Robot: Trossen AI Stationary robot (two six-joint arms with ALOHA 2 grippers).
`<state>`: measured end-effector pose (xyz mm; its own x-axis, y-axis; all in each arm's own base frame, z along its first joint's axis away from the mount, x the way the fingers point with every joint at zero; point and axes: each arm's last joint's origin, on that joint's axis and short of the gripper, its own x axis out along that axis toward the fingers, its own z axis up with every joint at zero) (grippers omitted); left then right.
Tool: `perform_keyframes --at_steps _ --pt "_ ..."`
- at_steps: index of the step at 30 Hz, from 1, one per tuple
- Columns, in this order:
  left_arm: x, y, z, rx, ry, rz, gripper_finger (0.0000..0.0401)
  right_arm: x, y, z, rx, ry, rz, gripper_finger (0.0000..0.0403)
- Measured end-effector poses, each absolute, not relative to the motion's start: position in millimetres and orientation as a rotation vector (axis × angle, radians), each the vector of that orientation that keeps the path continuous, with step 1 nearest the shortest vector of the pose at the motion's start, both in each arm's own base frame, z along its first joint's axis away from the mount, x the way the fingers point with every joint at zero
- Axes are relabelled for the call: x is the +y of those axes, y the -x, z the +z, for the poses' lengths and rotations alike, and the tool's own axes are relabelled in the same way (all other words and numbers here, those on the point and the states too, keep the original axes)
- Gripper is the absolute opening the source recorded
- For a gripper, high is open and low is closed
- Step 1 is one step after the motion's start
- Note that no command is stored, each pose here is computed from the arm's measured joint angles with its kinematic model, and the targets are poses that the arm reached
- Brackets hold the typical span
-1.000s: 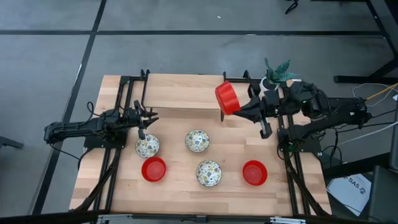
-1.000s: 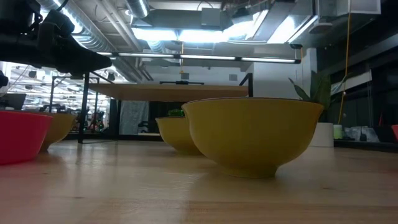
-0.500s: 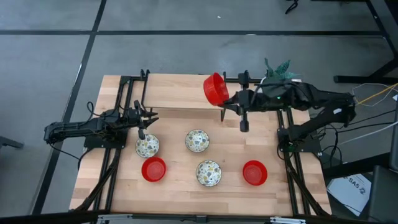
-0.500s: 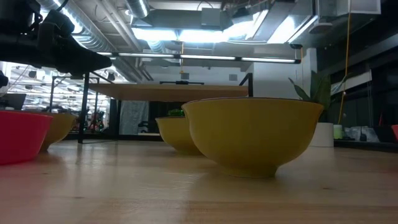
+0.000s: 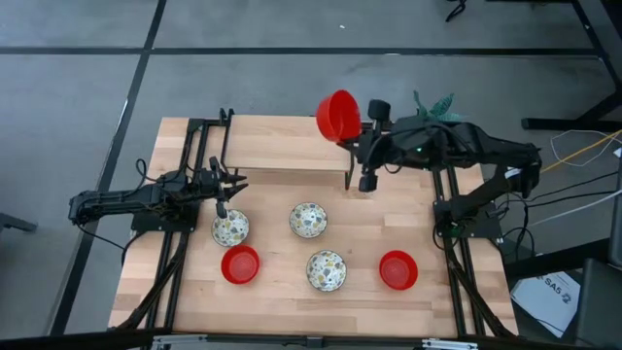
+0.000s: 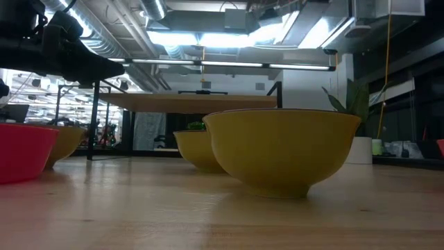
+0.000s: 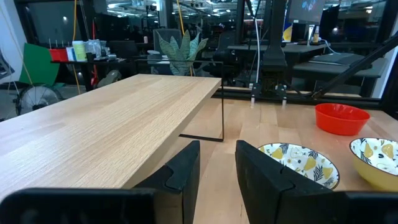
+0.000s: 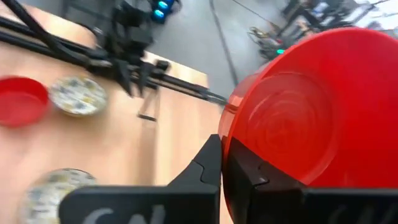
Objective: Pick & Place Mini bowls
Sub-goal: Put the top red bowl on the shelf
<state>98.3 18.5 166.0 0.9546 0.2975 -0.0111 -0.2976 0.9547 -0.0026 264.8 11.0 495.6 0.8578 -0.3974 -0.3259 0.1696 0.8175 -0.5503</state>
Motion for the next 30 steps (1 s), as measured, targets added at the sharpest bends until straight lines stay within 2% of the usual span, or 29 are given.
perform_keyframes --at_steps 11,19,30 --pt "18.5 -98.3 166.0 0.011 0.004 0.302 0.0098 6.2 -282.9 483.2 0.562 0.660 -0.528 0.0009" --pt "18.5 -98.3 166.0 0.011 0.004 0.302 0.0098 -11.0 -293.0 469.7 0.669 0.675 -0.567 0.0010" --pt "18.5 -98.3 166.0 0.011 0.004 0.302 0.0098 -53.4 -291.9 462.1 0.702 0.482 -0.575 0.0010"
